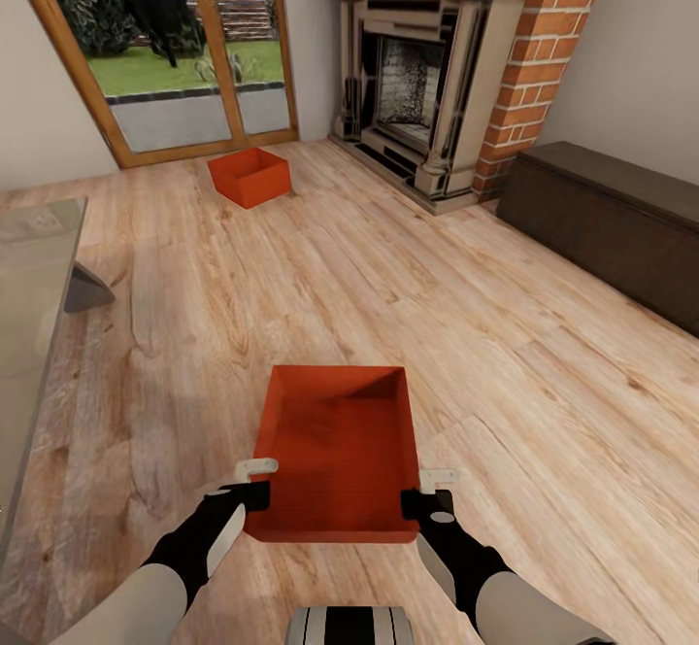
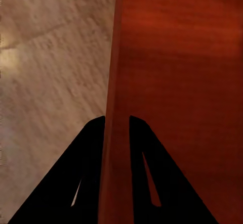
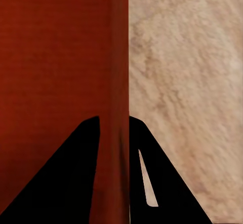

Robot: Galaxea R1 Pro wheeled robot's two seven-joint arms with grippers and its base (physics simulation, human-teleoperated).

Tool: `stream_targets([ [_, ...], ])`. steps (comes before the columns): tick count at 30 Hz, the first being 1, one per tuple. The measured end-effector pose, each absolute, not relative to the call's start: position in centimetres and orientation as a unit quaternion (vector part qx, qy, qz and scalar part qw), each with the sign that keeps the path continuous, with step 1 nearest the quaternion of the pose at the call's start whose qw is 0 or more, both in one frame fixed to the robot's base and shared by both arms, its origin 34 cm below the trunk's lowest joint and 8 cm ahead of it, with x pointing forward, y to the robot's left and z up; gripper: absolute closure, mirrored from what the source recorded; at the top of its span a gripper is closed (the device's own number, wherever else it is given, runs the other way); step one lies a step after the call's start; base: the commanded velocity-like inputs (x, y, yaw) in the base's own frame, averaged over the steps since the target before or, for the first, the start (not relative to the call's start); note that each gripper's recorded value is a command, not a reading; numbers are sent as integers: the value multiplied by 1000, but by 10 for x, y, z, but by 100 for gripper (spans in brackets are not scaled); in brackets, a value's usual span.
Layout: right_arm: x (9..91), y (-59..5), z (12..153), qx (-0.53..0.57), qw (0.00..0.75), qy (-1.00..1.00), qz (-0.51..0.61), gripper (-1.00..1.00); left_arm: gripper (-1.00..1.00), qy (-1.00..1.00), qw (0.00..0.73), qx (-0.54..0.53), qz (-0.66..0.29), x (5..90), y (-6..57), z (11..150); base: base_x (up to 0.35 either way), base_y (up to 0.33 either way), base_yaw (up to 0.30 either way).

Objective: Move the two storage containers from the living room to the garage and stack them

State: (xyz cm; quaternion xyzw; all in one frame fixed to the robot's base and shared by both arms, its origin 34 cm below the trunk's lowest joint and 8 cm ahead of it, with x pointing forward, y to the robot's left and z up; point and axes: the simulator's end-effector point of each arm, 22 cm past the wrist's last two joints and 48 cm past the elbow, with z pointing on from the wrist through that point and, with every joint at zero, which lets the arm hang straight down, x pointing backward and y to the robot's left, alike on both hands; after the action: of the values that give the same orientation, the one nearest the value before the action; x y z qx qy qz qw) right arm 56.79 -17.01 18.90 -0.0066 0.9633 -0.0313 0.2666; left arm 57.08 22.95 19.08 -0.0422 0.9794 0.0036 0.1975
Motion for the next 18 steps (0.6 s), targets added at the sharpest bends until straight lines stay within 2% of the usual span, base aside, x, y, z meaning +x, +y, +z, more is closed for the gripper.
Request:
stream_targets([
  [18, 578, -170, 229, -5, 266, 964, -31, 100, 100, 979, 197, -42, 3, 581, 230, 231, 0, 0, 0],
])
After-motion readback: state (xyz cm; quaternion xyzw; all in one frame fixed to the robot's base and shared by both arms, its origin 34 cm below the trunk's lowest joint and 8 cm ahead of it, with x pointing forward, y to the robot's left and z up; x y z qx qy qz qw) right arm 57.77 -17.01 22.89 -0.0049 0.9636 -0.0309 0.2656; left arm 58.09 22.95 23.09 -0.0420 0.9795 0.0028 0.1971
